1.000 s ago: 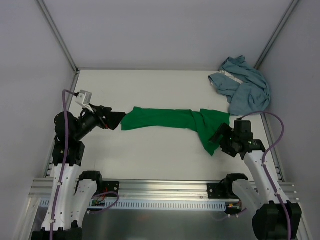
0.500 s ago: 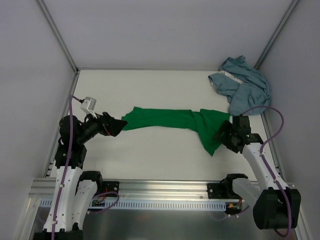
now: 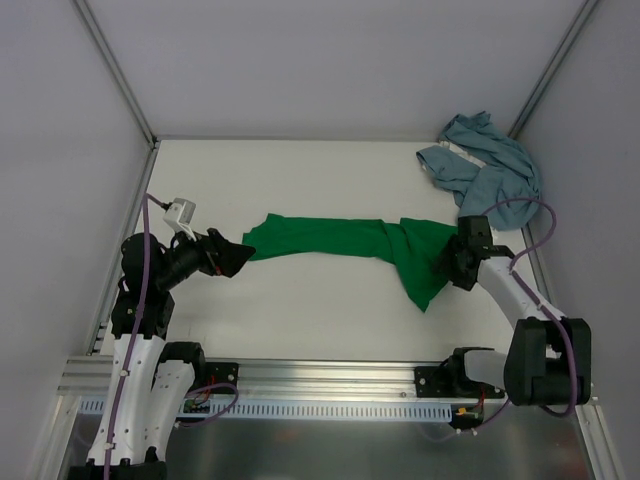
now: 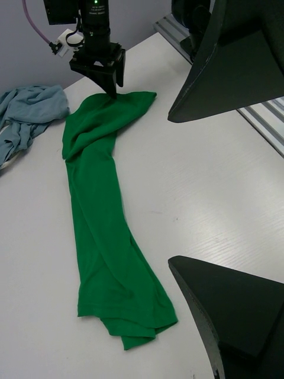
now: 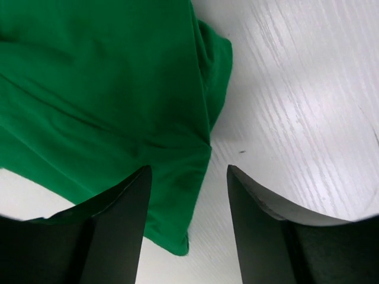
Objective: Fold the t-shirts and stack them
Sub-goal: Flatten out the tshirt
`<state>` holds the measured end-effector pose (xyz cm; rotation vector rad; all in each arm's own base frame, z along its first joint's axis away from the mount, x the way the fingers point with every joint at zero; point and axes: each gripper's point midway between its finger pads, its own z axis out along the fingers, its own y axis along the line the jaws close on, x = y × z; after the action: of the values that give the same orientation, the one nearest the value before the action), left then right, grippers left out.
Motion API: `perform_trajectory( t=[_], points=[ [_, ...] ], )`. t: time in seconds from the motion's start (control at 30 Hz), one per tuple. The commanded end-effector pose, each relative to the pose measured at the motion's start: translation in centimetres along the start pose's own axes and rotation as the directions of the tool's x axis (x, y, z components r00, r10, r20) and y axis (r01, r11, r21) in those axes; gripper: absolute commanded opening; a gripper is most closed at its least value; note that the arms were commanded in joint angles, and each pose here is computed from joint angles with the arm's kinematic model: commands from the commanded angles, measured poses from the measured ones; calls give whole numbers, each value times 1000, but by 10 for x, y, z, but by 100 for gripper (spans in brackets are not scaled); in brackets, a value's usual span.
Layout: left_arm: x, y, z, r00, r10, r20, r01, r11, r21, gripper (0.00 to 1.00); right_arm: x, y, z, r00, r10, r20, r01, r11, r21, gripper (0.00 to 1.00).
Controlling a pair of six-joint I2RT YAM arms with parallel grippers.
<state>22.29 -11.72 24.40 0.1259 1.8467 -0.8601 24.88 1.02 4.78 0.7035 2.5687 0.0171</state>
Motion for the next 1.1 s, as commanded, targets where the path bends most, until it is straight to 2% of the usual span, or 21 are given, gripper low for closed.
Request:
perform_trajectory(
  t=[0.0,0.03,0.1,0.4,0.47,0.5,0.57,0.67,0.77,0.9,1.0,1.07],
  points=[
    [-4,-4,-1,999,44,9,-44,999,15,99,-27,10,3,997,14,70,-13,1000,-9,56],
    [-3,-4,0,999,43,7,-43,999,16,99,-29,11,5,997,14,73,-13,1000,-12,50],
    [-4,-3,0,999,42,7,-42,999,14,99,-29,13,11,998,8,63,-8,1000,-8,48],
    [-4,-3,-1,999,47,10,-47,999,10,99,-25,12,33,1000,6,20,-6,1000,14,52],
    [-4,-3,0,999,46,8,-47,999,11,99,-26,12,35,1000,9,19,-9,1000,14,50],
    [-4,-2,0,999,46,7,-46,999,11,99,-26,12,36,1000,7,17,-7,1000,15,27],
    [-3,-1,1,999,41,4,-41,999,7,99,-26,13,37,1000,7,8,-7,1000,8,1],
    [-4,4,4,1000,27,15,-27,1000,-12,99,-27,18,32,1000,10,2,-10,1000,-19,1],
    [-8,31,16,999,-32,37,37,992,-120,99,-32,22,21,1000,18,21,-17,999,-50,1],
    [13,89,48,973,-219,-69,186,928,-323,99,-35,27,5,999,17,39,-14,996,-86,1],
    [26,105,73,954,-257,-154,181,904,-387,99,-37,30,-8,998,17,53,-11,993,-115,1],
    [22,102,89,966,-202,-162,132,922,-363,99,-37,29,-18,997,14,72,-5,992,-127,0]
  ],
)
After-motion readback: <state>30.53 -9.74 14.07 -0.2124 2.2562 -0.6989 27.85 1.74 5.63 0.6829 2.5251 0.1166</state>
